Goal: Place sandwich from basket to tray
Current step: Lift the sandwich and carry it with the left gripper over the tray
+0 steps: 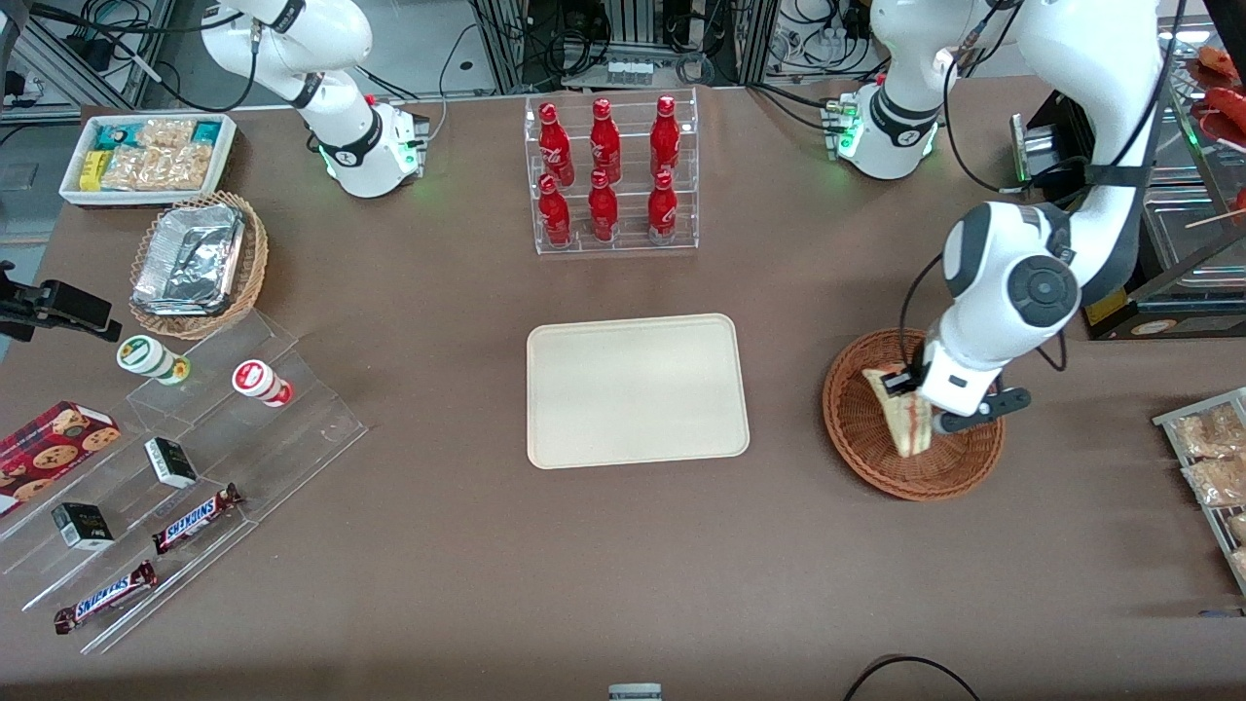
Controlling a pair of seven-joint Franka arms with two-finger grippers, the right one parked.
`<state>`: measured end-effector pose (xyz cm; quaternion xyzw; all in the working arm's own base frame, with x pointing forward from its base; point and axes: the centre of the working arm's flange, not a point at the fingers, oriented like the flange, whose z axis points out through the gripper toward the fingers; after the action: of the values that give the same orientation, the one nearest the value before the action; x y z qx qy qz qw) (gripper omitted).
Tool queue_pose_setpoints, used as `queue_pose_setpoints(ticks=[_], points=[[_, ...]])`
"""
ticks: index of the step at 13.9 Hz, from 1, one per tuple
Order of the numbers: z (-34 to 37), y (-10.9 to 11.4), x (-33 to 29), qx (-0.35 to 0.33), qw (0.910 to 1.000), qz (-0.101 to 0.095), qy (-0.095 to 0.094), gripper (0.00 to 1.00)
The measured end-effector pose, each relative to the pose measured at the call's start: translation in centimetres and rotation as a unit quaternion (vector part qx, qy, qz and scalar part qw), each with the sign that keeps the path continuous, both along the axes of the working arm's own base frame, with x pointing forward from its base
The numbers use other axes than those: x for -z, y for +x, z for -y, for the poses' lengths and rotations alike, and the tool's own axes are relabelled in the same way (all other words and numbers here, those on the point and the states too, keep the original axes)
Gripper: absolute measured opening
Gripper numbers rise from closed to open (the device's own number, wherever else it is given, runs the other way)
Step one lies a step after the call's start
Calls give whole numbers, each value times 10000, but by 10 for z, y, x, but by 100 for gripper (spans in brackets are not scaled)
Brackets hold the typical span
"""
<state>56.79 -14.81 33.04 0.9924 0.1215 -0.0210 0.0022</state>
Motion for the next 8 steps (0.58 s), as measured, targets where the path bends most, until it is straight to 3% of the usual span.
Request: queue_pose_setpoints(ticks=[3, 8], points=[[78, -5, 2, 417, 9991, -50, -56, 19], [196, -24, 28, 276, 9995, -124, -126, 19]])
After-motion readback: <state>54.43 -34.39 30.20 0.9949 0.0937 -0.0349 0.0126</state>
